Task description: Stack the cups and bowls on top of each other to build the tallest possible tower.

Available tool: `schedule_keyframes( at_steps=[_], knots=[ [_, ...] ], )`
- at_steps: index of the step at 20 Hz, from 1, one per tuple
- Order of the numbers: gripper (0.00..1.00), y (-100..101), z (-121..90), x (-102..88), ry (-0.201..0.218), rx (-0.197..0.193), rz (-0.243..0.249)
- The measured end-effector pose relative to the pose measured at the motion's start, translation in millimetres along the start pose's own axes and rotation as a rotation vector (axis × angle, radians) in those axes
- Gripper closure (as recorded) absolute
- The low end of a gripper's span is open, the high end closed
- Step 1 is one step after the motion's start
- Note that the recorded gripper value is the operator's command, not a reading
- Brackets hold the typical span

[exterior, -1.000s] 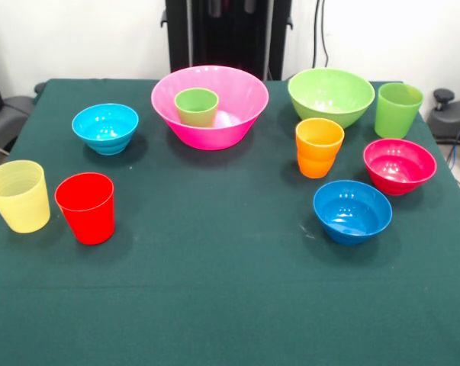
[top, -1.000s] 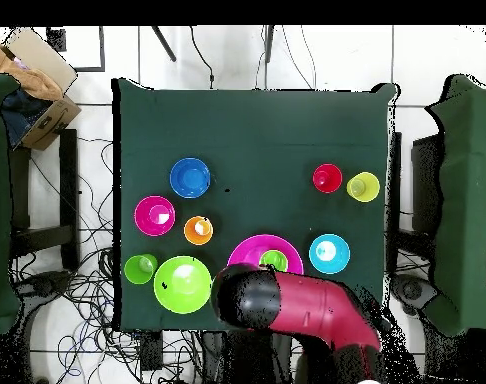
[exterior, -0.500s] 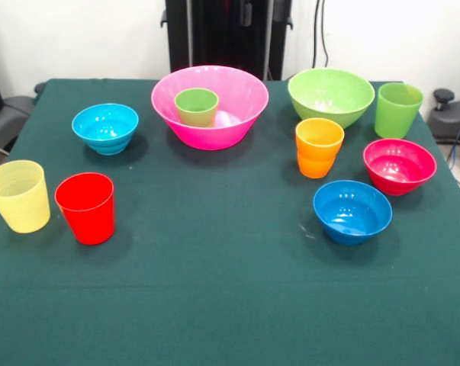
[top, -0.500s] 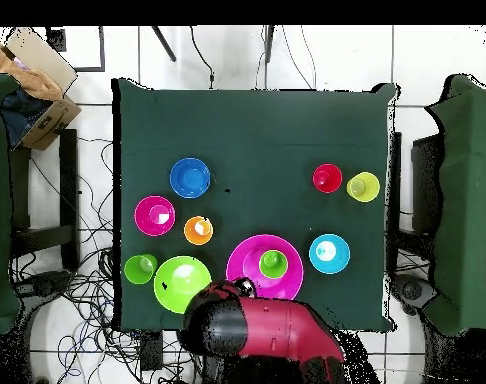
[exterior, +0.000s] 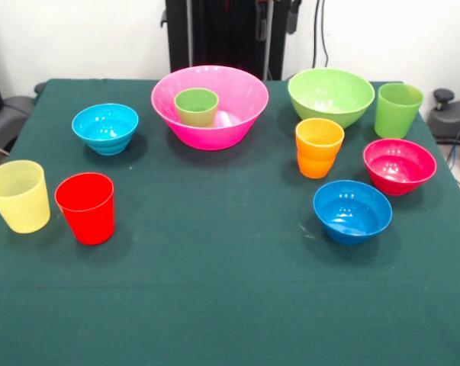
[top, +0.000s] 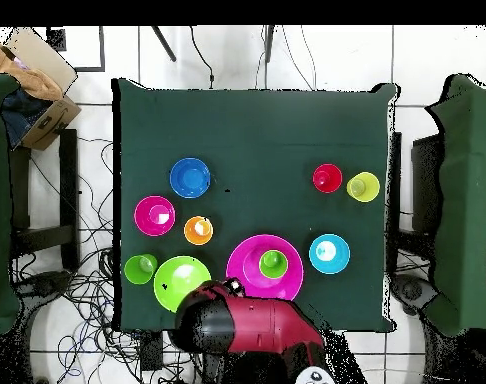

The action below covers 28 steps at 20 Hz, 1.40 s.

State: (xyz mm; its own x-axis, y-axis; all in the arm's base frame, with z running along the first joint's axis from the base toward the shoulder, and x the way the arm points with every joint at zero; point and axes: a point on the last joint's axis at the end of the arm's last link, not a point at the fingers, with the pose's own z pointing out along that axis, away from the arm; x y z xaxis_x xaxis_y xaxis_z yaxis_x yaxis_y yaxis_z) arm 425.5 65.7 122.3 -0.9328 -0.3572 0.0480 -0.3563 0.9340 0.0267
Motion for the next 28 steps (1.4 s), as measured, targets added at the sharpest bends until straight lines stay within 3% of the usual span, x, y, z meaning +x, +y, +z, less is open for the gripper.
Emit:
schedule_keyframes(
  at_steps=[6,11,28],
  knots=[
    [0.00,0.5,19.4,-1.1,-0.036,0.006,-0.002],
    [0.00,2.7,29.7,1.6,-0.032,-0.003,-0.001],
    [0.00,28.3,80.2,30.4,0.084,-0.087,-0.009]
  ],
)
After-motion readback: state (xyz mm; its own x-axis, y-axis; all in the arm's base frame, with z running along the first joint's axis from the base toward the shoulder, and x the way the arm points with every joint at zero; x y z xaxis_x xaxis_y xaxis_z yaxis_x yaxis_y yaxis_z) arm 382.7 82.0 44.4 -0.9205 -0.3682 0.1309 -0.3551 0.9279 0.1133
